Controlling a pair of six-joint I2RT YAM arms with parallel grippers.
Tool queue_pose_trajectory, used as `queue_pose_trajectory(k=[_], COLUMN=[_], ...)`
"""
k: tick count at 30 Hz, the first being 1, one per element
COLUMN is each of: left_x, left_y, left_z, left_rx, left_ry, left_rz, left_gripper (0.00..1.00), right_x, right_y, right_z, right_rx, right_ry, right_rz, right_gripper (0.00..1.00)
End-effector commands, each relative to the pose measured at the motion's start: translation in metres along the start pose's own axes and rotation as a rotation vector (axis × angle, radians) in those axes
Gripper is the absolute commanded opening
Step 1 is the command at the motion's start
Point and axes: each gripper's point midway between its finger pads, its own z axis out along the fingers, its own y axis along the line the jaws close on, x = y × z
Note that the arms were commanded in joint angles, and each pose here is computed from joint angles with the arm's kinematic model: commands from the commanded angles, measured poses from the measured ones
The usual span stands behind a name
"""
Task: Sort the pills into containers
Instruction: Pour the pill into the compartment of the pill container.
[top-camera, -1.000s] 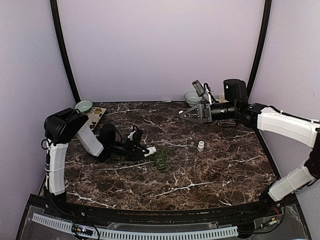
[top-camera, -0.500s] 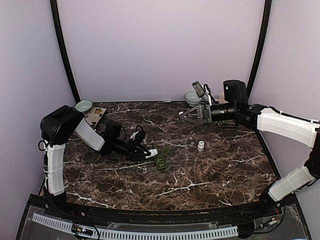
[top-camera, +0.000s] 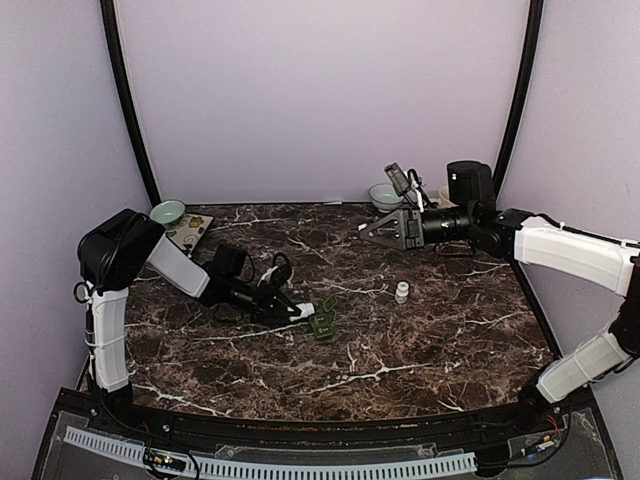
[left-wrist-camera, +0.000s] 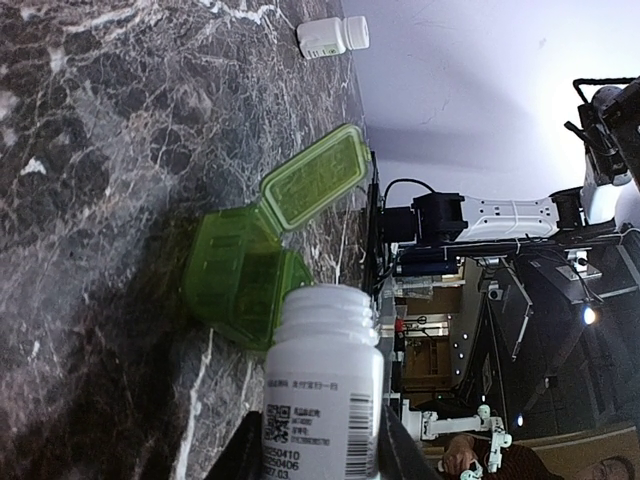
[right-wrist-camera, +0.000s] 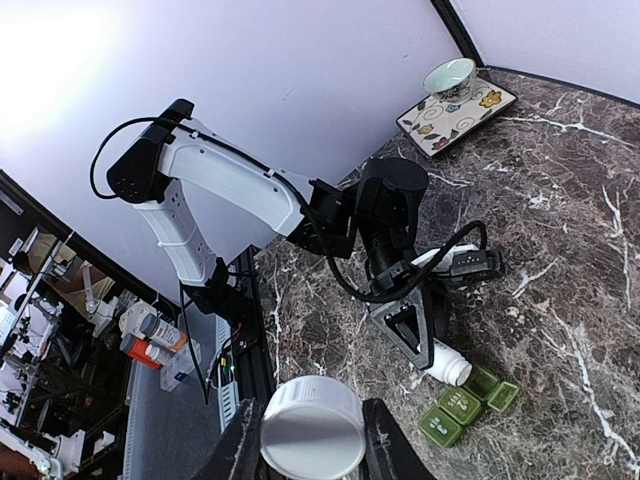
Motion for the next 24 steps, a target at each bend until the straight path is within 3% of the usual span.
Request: queue_pose_trajectory(k=[1,24], left_x=[-0.0083,-0.0121], left_y=[-0.0215,-0.0182], left_z=[-0.0022,-0.0032], left_rx=[-0.003,-0.062], left_ry=[-0.006,0.009], left_rz=[0.078,0.080], left_gripper=[0.00,0.00], right_x=[-0.0086,-0.0058], right_y=[0.0091,0.0079], right_z=[-0.0076,-0.0089], right_rx=[-0.017,-0.015], right_ry=[-0.040,-0.044], right_rz=[-0.040,-0.039], right_gripper=[0.23,0.23])
